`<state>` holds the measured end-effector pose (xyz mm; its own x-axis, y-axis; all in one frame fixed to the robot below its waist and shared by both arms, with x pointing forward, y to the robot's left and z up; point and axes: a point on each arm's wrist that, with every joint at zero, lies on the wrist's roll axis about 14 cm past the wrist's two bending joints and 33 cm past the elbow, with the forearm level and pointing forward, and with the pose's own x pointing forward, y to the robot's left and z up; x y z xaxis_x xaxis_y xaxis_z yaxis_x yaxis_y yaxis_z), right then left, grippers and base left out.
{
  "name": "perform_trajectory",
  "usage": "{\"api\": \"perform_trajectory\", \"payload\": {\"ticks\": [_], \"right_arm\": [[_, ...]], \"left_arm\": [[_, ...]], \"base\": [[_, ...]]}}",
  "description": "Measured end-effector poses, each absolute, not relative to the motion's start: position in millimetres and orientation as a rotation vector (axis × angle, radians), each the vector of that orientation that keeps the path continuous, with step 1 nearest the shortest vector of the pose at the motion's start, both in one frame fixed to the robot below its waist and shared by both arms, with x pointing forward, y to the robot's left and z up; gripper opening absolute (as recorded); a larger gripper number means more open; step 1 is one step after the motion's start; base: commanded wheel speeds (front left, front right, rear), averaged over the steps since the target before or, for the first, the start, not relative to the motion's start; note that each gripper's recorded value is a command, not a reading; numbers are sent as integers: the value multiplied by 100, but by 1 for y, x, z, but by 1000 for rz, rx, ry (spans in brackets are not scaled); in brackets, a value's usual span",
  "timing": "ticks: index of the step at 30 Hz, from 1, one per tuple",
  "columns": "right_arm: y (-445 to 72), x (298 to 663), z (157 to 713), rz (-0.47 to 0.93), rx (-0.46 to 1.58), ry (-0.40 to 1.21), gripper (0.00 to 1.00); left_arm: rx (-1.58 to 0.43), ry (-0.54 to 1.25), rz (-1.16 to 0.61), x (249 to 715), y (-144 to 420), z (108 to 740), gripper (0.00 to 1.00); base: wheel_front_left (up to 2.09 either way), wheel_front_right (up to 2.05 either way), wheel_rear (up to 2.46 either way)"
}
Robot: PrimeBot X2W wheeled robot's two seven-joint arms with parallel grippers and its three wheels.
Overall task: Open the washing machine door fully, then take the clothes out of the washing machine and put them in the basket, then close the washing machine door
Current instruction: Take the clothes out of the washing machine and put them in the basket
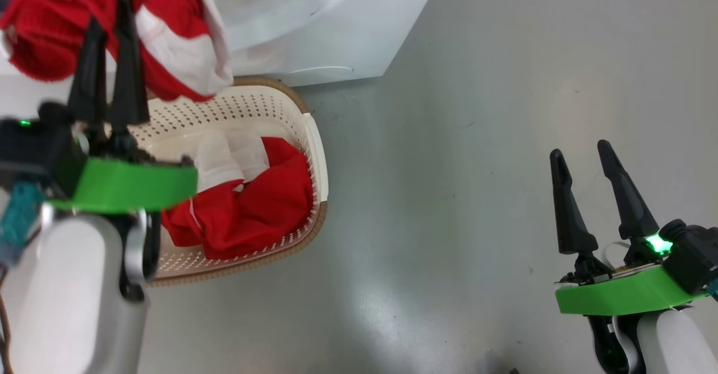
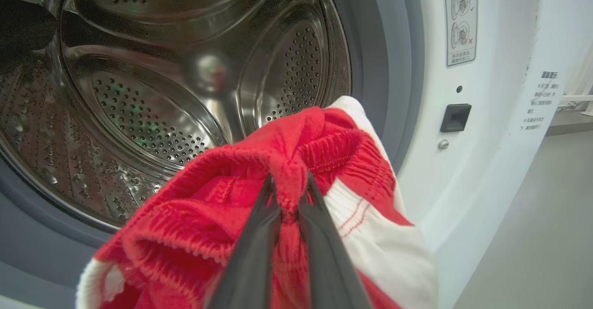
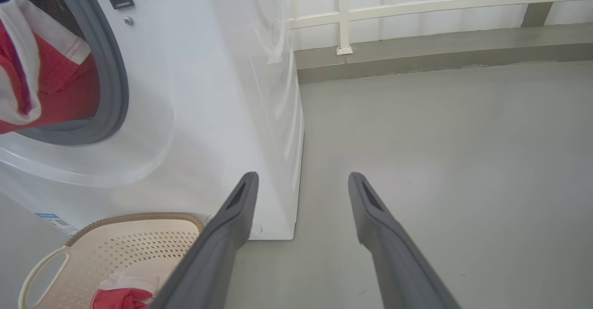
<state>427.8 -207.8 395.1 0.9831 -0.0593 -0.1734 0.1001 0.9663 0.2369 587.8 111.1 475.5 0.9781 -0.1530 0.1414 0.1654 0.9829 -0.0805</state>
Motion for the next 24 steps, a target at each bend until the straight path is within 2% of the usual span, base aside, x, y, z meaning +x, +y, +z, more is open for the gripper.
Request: {"api": "perform_trajectory", "payload": {"ticks": [9, 24], "right_arm": [[-207, 431, 399, -76, 251, 151, 100], [-203, 433, 405, -62, 256, 135, 100]], "left_arm": [[-93, -101, -135, 546, 114, 470, 0], [-144, 217, -126, 502, 105, 377, 0]], "base": [[0, 0, 0], [0, 0, 0]]}}
